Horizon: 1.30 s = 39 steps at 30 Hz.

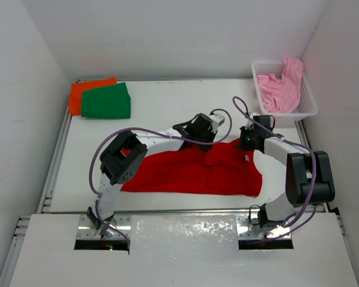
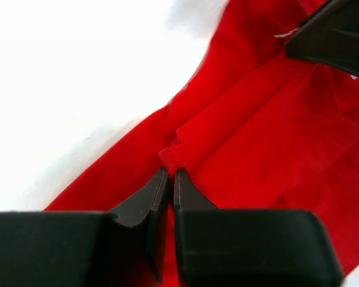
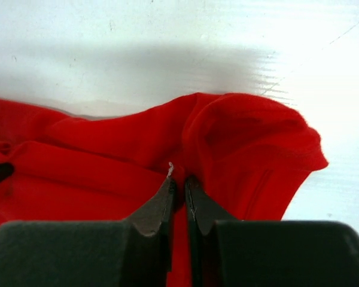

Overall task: Fold and stack the t-shirts
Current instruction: Fold the other side of the tshirt into a rectangle

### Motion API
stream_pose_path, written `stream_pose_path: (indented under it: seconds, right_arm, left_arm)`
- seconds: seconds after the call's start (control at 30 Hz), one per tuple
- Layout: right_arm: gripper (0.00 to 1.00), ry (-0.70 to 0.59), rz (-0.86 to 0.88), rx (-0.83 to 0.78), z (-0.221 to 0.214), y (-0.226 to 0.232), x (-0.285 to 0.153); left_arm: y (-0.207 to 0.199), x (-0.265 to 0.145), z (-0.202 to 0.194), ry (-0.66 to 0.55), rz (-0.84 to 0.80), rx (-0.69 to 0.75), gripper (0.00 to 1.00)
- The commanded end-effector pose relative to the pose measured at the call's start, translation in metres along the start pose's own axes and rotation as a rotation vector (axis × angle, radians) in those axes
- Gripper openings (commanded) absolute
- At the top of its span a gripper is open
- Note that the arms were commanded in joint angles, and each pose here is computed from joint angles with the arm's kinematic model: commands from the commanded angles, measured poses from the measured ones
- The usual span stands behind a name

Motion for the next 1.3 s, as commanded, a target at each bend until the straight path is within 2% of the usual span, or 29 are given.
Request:
stream_pose_path:
  seconds: [0.0,0.03,0.07,0.1,0.13,0.17,0.3,0.4,0.5,0.53,0.67,0.73,0.8,0.87,1.27]
  right_arm:
    - [0.11,-0.050,-0.034,-0.040,0.023,-0.007,-0.003]
    - [0.12,-0.049,-0.035,-0.044,0.023,-0.007,-0.003]
    - [0.15,-0.052,-0.037,-0.044,0.025,-0.007,-0.004]
    - [0.22,-0.053,-0.040,-0.046,0.027,-0.008,-0.005]
    - [0.23,-0.065,-0.041,-0.055,0.031,-0.007,-0.008]
    - [0.25,-0.065,-0.046,-0.053,0.033,-0.009,-0.010]
    - [0.43,-0.112,-0.055,-0.041,0.045,-0.006,-0.027]
    - [0.50,-0.112,-0.089,0.013,0.040,-0.006,-0.046]
    - [0.51,-0.071,-0.086,0.077,0.018,-0.002,-0.057]
    - [0.47,-0.038,-0.054,0.095,0.004,0.004,-0.055]
    - [0.18,0.062,0.002,0.170,-0.031,0.016,-0.050]
    - [0.19,0.098,-0.008,0.204,-0.042,0.016,-0.046]
    - [0.31,0.111,-0.014,0.218,-0.046,0.015,-0.044]
    - [0.37,0.122,0.000,0.228,-0.048,0.017,-0.040]
    - [0.36,0.215,0.026,0.285,-0.069,0.019,-0.024]
  left_arm:
    - [0.008,-0.001,0.006,-0.030,0.039,-0.019,0.09]
    - [0.009,-0.001,0.003,-0.024,0.039,-0.018,0.13]
    - [0.008,-0.001,0.003,-0.024,0.036,-0.015,0.23]
    - [0.007,-0.002,0.003,-0.022,0.032,-0.009,0.27]
    - [0.008,-0.002,0.005,-0.028,0.036,-0.005,0.32]
    - [0.009,-0.002,0.006,-0.029,0.041,-0.001,0.34]
    - [0.015,-0.004,0.008,-0.034,0.084,0.008,0.38]
    - [0.020,-0.006,0.010,-0.036,0.116,0.009,0.39]
    - [0.021,-0.006,0.012,-0.031,0.128,0.012,0.39]
    - [0.020,-0.006,0.011,-0.028,0.127,0.013,0.39]
    - [0.020,-0.005,0.013,-0.022,0.125,0.017,0.39]
    - [0.021,-0.003,0.010,-0.014,0.125,0.018,0.39]
    - [0.019,-0.002,0.007,-0.002,0.108,0.015,0.39]
    - [0.015,-0.001,0.007,-0.001,0.085,0.007,0.39]
    - [0.016,0.007,-0.002,0.022,0.080,0.003,0.38]
Point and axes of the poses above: each gripper's point midway between its finger pads, its own x axis out along the fingers, its own y axis along the line the jaws close on, z = x × y, the point moved 2 cm from there along -x, back along the fingers, and after that the axes turned 7 degrees about -x, right-handed, at the moved point
